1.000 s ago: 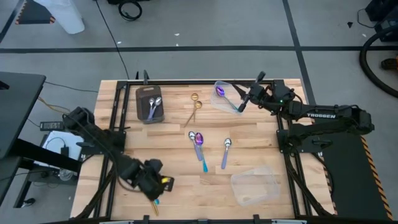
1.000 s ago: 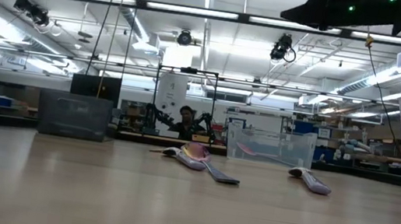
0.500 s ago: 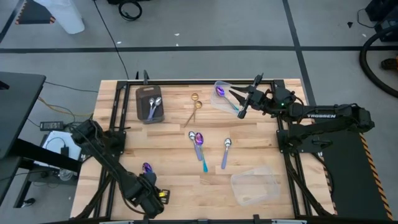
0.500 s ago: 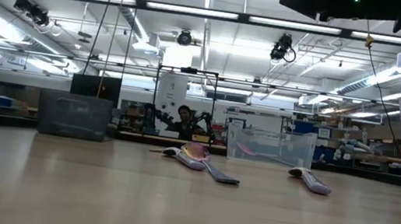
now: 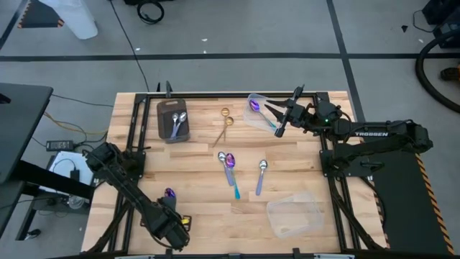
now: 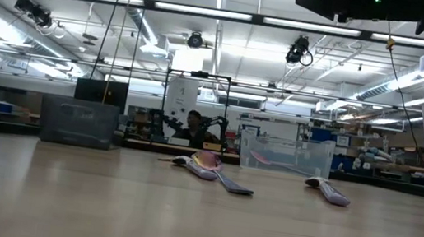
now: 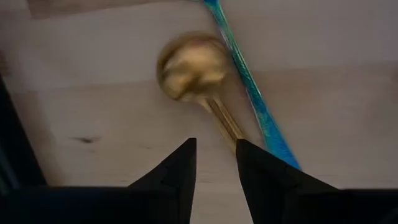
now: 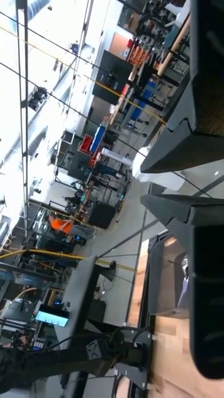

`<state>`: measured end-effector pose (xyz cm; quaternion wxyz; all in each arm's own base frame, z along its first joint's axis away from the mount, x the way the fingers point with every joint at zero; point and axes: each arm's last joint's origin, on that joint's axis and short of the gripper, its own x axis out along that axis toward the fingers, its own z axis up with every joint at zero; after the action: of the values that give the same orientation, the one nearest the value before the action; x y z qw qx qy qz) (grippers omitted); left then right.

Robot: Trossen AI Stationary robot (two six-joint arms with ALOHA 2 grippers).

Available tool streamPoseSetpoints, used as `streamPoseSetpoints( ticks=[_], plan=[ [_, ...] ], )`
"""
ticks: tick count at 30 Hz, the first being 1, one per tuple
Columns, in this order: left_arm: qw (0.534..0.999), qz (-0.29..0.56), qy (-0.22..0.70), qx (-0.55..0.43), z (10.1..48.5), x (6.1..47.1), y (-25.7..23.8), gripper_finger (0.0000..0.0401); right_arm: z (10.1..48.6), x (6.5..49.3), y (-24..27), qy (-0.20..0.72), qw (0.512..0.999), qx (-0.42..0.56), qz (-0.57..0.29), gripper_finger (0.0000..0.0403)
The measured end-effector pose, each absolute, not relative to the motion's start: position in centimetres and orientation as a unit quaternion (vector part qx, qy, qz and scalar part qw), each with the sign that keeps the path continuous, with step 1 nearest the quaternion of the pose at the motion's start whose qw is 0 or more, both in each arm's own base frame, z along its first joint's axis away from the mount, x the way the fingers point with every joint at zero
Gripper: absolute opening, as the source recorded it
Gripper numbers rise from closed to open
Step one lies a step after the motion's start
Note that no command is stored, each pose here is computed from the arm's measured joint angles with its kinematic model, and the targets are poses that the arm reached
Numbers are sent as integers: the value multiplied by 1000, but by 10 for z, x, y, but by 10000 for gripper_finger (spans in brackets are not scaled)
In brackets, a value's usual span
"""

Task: Sort silverware by color (type)
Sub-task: Put the yellow spoon into the bottom transparent bin

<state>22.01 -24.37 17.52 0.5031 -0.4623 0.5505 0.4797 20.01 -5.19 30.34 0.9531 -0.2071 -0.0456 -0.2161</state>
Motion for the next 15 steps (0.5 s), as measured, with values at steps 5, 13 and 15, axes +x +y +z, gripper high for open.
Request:
streamPoseSetpoints(
  ticks=[5,13,15],
  plan=[
    [509,477,544,-466,175,222,-243,121,303,200,-52,-45,953,-207,-216,77],
    [522,468,533,-474,157,218,-240,121,303,200,-51,-45,954,-206,-213,77],
    [523,459,534,-480,154,217,-240,121,303,201,-50,-45,955,-206,-210,77]
  ],
)
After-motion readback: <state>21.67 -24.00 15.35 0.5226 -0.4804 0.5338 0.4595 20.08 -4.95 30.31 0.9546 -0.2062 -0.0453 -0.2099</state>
